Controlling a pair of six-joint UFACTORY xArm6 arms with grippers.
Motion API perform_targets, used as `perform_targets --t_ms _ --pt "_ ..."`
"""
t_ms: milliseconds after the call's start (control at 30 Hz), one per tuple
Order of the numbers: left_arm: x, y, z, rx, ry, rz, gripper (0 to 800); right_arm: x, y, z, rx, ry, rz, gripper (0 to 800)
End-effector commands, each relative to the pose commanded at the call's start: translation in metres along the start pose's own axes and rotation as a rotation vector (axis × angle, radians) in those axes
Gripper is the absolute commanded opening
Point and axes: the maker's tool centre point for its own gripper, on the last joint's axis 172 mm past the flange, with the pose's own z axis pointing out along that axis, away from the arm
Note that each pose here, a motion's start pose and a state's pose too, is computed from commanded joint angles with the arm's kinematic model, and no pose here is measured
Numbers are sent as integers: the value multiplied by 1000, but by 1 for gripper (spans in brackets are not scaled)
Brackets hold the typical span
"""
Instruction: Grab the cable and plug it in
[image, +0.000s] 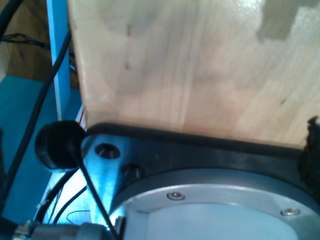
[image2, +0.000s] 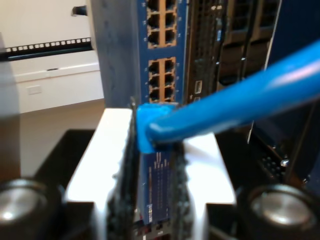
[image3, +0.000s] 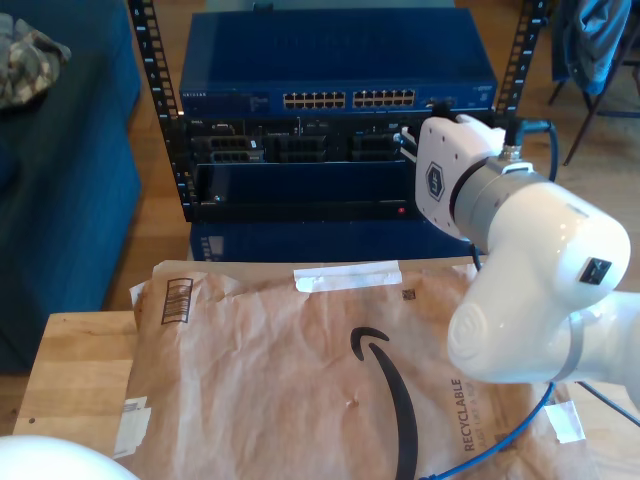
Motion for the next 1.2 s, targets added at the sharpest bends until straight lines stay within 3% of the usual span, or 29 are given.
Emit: perform_targets --t_ms 233,433,967,1200 --pt "0 0 0 0 0 0 800 5 16 5 -8 16 -27 1" --pt "0 0 0 1 0 1 800 19 4 9 154 93 -66 0" --pt "0 0 0 0 0 -2 800 24 -5 16 274 145 -92 0" --pt "0 0 0 0 0 -2 800 19 -34 21 380 163 -85 1"
